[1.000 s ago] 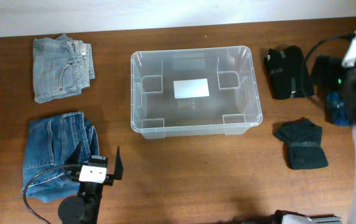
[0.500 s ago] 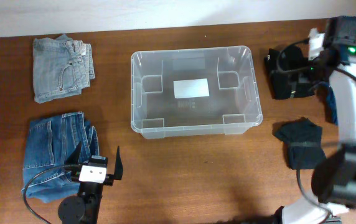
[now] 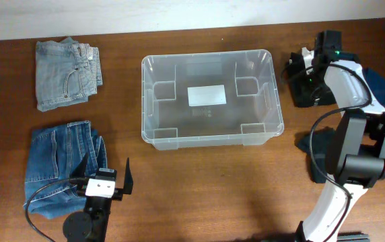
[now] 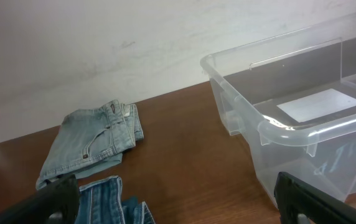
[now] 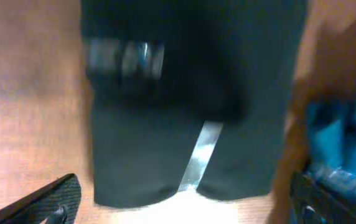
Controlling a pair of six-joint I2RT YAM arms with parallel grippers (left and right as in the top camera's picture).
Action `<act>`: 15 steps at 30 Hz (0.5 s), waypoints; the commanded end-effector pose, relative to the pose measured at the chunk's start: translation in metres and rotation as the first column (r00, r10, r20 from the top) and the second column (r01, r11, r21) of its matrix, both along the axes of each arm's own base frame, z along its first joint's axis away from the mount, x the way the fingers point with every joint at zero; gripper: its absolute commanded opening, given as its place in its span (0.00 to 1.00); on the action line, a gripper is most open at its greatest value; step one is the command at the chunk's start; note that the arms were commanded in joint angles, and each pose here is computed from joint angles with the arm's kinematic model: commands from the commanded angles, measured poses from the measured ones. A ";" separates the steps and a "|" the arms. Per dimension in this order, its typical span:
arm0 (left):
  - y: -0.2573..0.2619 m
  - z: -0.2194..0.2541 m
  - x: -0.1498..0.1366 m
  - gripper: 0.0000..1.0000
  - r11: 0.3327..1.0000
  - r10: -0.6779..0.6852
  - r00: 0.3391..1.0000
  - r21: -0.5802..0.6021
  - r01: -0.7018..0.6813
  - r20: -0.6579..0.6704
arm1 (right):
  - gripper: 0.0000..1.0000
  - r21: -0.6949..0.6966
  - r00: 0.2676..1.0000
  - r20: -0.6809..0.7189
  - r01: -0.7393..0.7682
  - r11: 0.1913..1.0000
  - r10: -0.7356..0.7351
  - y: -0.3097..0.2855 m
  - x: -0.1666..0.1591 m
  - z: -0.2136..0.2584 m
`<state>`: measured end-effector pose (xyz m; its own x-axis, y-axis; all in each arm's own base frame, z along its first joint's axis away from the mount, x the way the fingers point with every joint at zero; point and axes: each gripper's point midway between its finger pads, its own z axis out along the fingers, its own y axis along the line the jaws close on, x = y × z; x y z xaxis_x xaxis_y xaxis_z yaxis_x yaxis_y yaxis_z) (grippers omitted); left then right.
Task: Pack container
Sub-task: 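Lower the right gripper and grasp the black garment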
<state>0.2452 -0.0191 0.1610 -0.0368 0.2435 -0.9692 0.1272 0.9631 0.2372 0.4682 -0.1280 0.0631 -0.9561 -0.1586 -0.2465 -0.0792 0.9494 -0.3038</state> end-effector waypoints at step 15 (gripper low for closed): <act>0.002 -0.001 0.000 0.99 1.000 0.010 1.000 0.015 -0.010 0.003 | 0.99 -0.015 0.995 0.059 -0.074 0.997 0.074 0.002 0.032 -0.022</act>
